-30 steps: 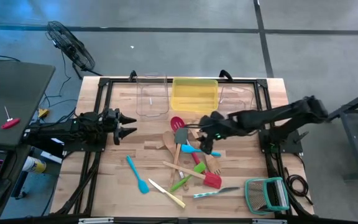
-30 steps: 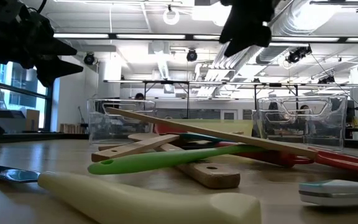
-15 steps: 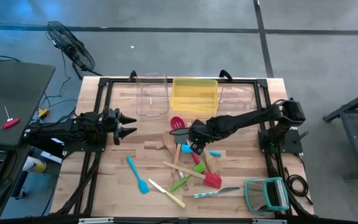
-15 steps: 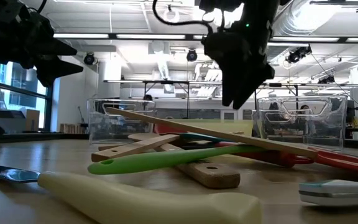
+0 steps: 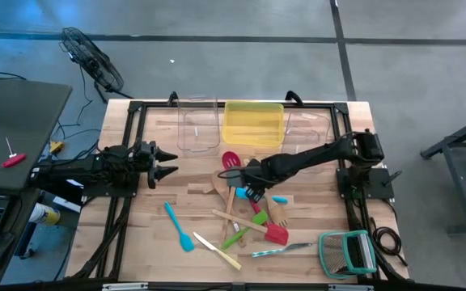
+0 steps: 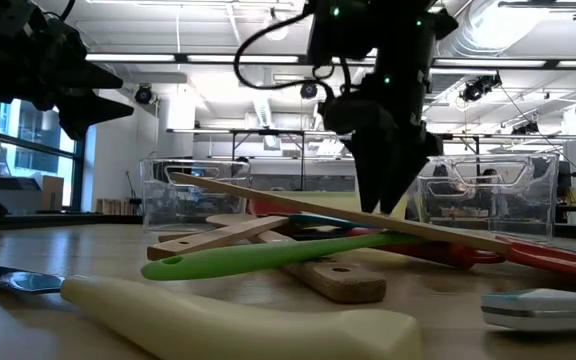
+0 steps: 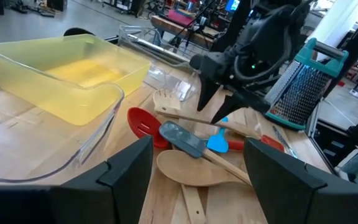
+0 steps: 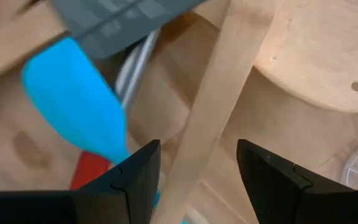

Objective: Pick & Place Kitchen Items
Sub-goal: Put the brown serving spoon into the right transparent bin

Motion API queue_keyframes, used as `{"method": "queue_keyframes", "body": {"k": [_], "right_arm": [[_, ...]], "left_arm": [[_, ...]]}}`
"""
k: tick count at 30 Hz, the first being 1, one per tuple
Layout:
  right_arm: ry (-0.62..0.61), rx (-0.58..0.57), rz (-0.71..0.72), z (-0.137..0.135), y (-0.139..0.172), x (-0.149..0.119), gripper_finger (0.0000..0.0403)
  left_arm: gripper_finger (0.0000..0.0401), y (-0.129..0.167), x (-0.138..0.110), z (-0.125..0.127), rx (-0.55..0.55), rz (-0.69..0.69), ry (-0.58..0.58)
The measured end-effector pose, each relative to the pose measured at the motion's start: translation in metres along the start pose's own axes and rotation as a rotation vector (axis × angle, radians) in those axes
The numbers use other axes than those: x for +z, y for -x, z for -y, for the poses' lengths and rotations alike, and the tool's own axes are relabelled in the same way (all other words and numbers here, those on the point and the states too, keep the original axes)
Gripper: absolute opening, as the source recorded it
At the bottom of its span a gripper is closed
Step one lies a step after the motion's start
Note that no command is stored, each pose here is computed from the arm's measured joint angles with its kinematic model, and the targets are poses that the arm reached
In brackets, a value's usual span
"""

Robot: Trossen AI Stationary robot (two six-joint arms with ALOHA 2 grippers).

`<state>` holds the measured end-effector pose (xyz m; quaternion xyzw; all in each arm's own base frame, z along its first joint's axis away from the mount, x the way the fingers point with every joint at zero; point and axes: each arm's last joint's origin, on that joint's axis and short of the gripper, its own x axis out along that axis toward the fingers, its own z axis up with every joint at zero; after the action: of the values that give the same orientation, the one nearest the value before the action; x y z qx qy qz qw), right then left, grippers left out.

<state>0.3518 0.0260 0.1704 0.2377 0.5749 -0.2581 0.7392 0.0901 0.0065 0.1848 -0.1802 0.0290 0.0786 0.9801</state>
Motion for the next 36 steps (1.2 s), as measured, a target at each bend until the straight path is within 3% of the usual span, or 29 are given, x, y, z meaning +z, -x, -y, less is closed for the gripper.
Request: {"method": "queue_keyframes", "body": {"k": [20,25,31,36], "right_arm": [[-0.003,0.003,-0.021,-0.002,-0.019,0.003,0.0199],[0.002,0.008,-0.026,-0.002,-0.018,0.002,0.0161],[-0.011,0.008,-0.027,0.0,-0.019,0.005,0.0076],[-0.021,0.007,-0.029,0.003,-0.019,0.007,0.0075]], "left_arm": [[0.0246,0.0,0.0,0.0,-0.003,-0.002,-0.003],[0.0246,0.0,0.0,0.0,-0.003,-0.002,-0.003],[0.0246,0.0,0.0,0.0,-0.002,-0.002,-0.002],[0.0246,0.0,0.0,0.0,-0.002,-0.002,-0.002]]}}
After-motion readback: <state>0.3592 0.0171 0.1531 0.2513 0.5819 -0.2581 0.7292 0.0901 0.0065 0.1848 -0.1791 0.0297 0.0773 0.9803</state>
